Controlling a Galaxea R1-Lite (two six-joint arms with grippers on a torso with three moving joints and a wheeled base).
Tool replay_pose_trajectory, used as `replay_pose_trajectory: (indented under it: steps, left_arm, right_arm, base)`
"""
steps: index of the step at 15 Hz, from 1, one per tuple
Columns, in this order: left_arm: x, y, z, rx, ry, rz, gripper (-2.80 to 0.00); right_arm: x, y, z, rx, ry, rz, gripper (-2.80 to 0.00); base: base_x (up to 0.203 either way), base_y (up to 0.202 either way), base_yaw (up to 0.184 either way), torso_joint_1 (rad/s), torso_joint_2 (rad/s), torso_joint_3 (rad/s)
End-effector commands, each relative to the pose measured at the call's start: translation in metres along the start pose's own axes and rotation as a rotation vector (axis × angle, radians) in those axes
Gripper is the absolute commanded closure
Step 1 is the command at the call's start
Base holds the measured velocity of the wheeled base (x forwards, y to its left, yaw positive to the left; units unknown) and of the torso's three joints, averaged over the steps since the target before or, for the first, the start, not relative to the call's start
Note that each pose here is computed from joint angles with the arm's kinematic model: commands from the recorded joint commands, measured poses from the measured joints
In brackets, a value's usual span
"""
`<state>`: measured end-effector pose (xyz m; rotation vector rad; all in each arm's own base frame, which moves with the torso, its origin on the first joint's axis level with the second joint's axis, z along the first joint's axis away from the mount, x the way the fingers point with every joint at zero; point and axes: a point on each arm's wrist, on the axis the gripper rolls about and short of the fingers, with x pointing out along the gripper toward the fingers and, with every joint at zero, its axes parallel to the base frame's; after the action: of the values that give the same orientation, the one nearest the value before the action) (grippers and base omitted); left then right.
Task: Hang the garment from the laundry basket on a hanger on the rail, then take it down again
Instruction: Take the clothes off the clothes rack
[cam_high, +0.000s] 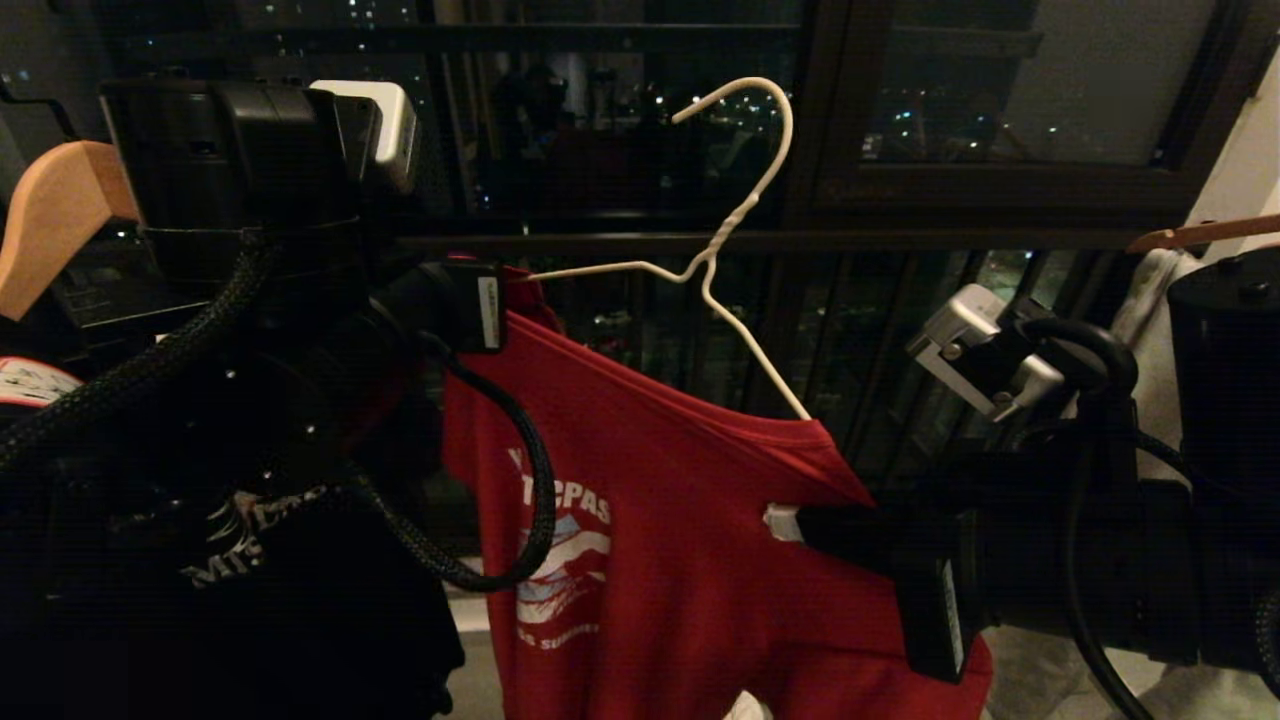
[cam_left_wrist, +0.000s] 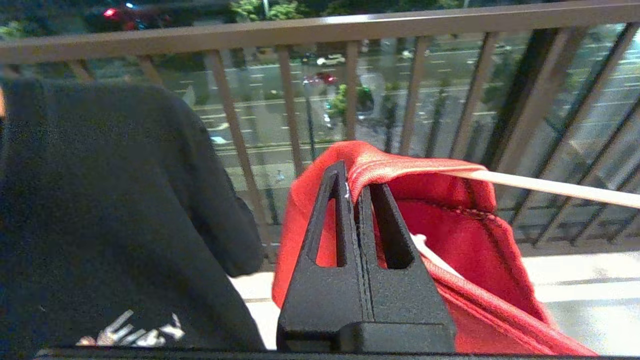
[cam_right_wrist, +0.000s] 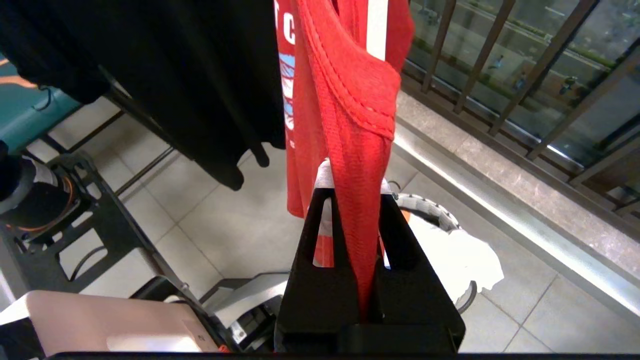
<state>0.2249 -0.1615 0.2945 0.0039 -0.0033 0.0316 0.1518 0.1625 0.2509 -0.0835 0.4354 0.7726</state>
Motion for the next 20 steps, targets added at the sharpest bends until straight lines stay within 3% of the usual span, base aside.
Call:
replay_pose_trajectory:
  steps: [1, 5, 10, 13, 20]
  left_arm:
    - [0.004, 0.004, 0.001, 0.004, -0.005, 0.029, 0.00]
    - [0.013, 0.011, 0.002, 0.013, 0.000, 0.057, 0.00]
    - [0.037, 0.035, 0.006, 0.016, 0.005, 0.172, 0.00]
    - [0.035, 0.034, -0.003, 0.065, 0.076, 0.162, 0.00]
    - [0.023, 0.019, -0.012, 0.088, 0.102, 0.095, 0.00]
  right_arm:
    - [0.000, -0.001, 0.000, 0.001, 0.003, -0.003, 0.00]
    - [-0.002, -0.002, 0.001, 0.003, -0.005, -0.010, 0.00]
    - [-0.002, -0.003, 0.001, 0.004, -0.007, -0.013, 0.00]
    - [-0.001, -0.003, 0.003, 0.006, -0.025, -0.017, 0.00]
    - [-0.001, -0.003, 0.003, 0.006, -0.032, -0.018, 0.00]
  base:
    - [0.000, 0.000, 0.000, 0.000, 0.00, 0.000]
    - [0.000, 0.000, 0.000, 0.000, 0.00, 0.000]
    - [0.000, 0.000, 0.000, 0.000, 0.00, 0.000]
    - [0.000, 0.000, 0.000, 0.000, 0.00, 0.000]
    - [0.000, 0.000, 0.000, 0.000, 0.00, 0.000]
